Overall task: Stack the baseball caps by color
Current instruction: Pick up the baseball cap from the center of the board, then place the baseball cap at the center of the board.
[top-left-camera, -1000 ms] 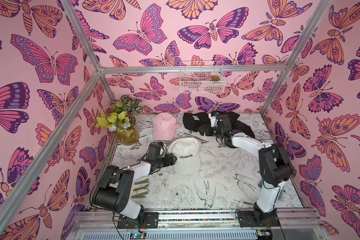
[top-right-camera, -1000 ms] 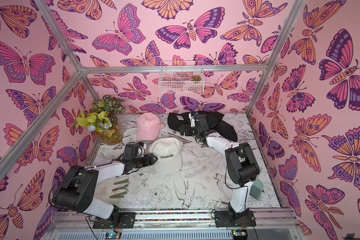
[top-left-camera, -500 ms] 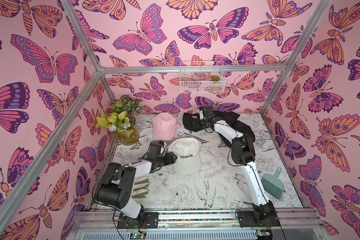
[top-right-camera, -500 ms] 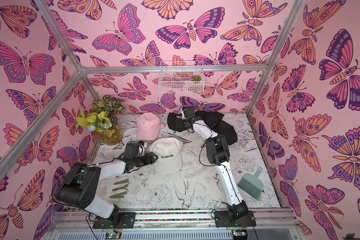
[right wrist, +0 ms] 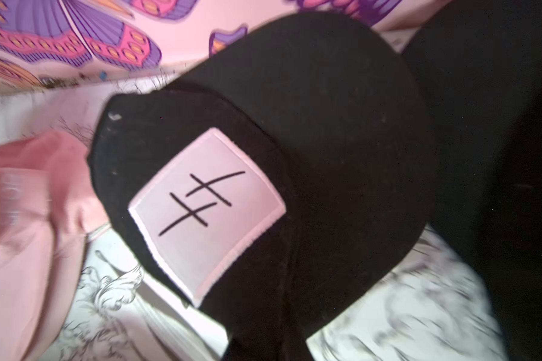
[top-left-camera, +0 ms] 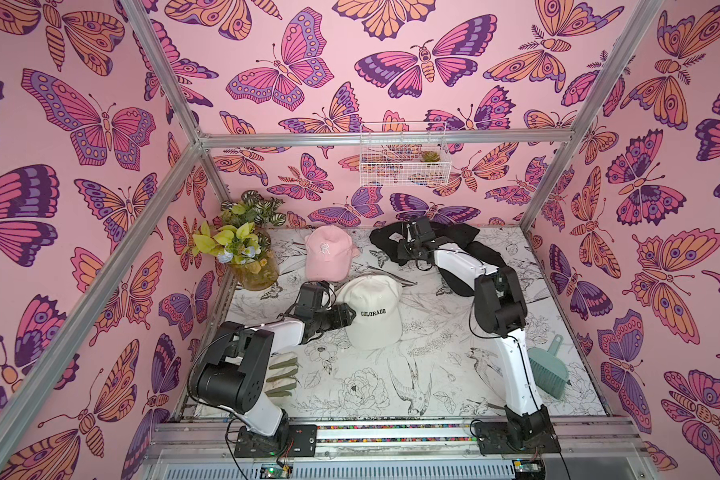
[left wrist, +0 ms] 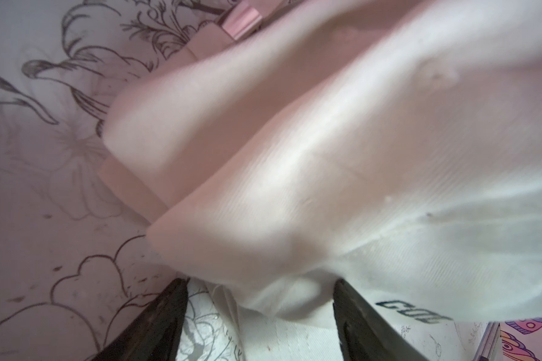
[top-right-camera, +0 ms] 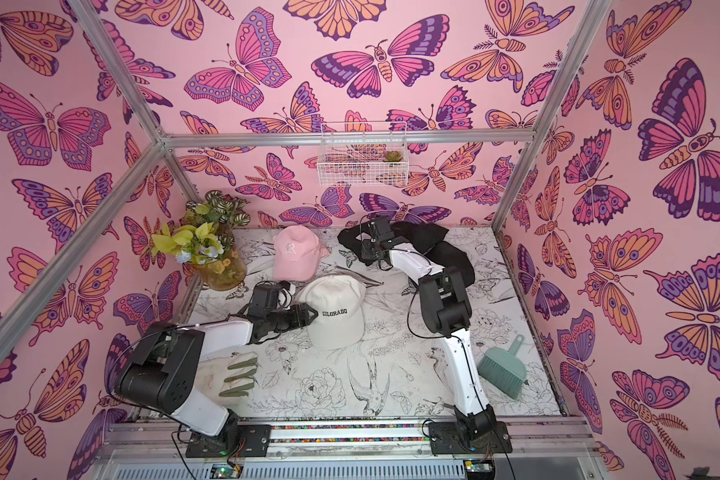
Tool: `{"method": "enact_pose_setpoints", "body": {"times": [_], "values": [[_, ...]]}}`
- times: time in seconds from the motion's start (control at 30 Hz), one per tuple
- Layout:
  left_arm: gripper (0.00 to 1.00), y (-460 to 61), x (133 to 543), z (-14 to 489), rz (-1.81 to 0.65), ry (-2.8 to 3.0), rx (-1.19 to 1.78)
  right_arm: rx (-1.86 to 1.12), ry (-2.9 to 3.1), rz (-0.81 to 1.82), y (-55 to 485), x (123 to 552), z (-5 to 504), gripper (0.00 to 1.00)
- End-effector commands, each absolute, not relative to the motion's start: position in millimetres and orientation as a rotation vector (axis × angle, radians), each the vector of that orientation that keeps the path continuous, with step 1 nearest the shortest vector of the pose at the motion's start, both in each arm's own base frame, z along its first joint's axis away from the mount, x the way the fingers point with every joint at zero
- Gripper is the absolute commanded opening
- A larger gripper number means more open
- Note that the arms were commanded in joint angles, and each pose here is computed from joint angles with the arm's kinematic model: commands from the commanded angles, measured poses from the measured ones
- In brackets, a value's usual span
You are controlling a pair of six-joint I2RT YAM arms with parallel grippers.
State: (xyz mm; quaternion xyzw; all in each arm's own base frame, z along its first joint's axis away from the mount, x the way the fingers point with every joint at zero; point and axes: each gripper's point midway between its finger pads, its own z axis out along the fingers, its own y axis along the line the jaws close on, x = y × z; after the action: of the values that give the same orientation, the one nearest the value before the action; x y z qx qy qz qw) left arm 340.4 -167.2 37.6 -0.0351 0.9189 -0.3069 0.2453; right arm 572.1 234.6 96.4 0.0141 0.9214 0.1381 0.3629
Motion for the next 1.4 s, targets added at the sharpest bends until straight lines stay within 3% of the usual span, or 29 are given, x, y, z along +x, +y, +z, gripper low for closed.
{"method": "enact_pose_setpoints", "body": {"times": [0.0,0.37,0.43,0.5,0.6,0.67,0.73,0.77,0.93,1.1,1.37], "values": [[0.74,-170,332,24,-0.863,2.569,-0.106,0.079,2.195,0.325,199,569,167,0.0],[0.74,-172,333,16,-0.862,2.605,-0.088,0.133,2.234,-0.167,50,460,167,0.0],[0.73,-174,334,14,-0.872,2.613,-0.089,0.165,2.264,-0.22,32,443,162,0.04],[0.73,-177,335,12,-0.879,2.619,-0.084,0.188,2.272,-0.296,16,428,162,0.16],[0.73,-183,338,13,-0.885,2.621,-0.069,0.21,2.296,-0.398,1,412,157,0.46],[0.73,-187,338,13,-0.883,2.629,-0.054,0.211,2.326,-0.346,6,405,156,0.65],[0.73,-190,339,12,-0.877,2.637,-0.043,0.223,2.34,-0.224,20,402,157,0.75],[0.73,-192,339,10,-0.872,2.643,-0.041,0.221,2.335,-0.131,31,403,160,1.0],[0.73,-197,339,7,-0.865,2.666,-0.032,0.061,2.288,0.505,115,399,166,0.99],[0.73,-206,342,12,-0.88,2.663,-0.007,-0.033,2.237,0.98,174,382,154,0.99],[0.73,-240,358,16,-0.925,2.651,0.09,-0.093,2.363,1.041,216,351,101,0.99]]}}
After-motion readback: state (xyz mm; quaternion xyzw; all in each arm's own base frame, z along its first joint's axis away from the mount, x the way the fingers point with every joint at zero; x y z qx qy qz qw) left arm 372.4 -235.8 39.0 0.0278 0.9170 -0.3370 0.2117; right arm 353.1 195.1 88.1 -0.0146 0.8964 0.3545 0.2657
